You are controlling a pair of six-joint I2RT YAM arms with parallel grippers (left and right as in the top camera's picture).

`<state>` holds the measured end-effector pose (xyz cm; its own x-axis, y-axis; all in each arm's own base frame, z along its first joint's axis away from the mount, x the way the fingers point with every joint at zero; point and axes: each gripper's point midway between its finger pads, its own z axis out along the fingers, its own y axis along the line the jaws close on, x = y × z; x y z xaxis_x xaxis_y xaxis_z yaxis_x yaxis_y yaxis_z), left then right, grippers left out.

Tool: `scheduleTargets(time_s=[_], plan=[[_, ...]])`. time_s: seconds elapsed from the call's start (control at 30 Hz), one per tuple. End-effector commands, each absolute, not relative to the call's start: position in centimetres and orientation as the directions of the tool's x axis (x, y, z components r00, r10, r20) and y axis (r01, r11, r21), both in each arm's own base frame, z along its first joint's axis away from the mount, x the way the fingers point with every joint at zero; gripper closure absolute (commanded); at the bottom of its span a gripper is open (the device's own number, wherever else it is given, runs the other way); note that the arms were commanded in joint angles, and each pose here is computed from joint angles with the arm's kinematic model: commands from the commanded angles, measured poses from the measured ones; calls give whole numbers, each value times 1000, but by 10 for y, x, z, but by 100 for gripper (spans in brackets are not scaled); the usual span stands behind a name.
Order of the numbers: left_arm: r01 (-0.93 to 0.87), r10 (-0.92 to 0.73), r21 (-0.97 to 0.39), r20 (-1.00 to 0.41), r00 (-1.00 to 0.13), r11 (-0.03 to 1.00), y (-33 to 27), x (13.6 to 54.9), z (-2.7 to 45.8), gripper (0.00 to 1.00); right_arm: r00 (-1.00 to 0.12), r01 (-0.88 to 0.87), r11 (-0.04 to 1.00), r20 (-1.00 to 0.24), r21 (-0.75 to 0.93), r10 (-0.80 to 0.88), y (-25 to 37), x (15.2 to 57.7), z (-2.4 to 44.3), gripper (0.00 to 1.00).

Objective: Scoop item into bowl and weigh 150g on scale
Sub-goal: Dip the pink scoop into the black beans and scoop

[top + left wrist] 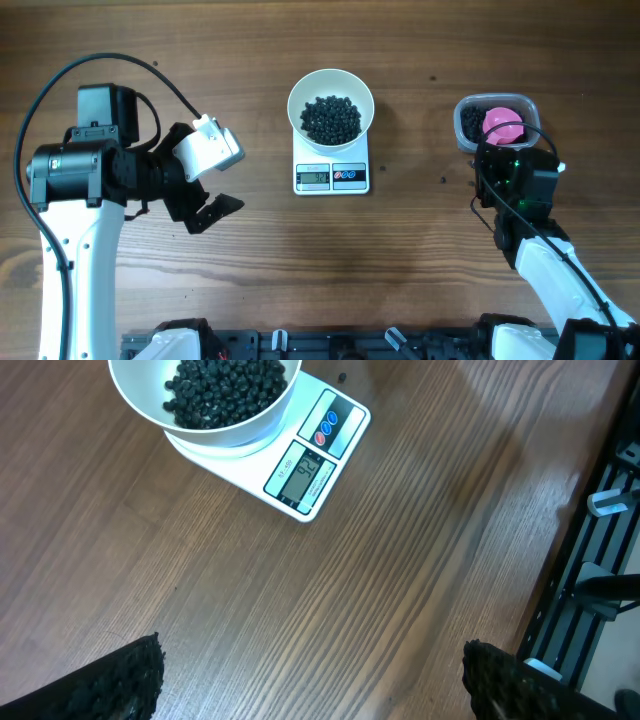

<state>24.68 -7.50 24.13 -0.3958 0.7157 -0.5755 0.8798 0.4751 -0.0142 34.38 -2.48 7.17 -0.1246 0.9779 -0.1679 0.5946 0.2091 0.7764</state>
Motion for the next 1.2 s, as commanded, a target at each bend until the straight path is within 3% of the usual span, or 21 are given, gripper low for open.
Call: scheduleTargets(time_s=[0.0, 0.07, 0.37, 0.67, 1.07, 1.17], plan=[[888, 715, 17, -601, -358, 459, -77, 248, 252, 0, -130, 602, 188, -137, 776, 982, -20, 342, 67, 58], [888, 714, 16, -601, -358, 459, -77, 248, 252, 0, -129, 596, 189, -139, 780, 982, -20, 343, 68, 62], [888, 715, 17, -601, -358, 459, -77, 248, 252, 0, -159, 573, 184, -111, 798, 981, -12, 346, 72, 58], [888, 715, 17, -601, -358, 459, -77, 248, 252, 0, -149, 576, 162, -93, 801, 985, -12, 346, 72, 63], [888, 715, 17, -601, -358, 459, -77, 248, 252, 0, -127, 581, 146, -89, 801, 988, -15, 346, 72, 78], [888, 715, 17, -601, -358, 459, -77, 248, 252, 0, -125, 581, 143, -86, 801, 988, -15, 346, 72, 88]])
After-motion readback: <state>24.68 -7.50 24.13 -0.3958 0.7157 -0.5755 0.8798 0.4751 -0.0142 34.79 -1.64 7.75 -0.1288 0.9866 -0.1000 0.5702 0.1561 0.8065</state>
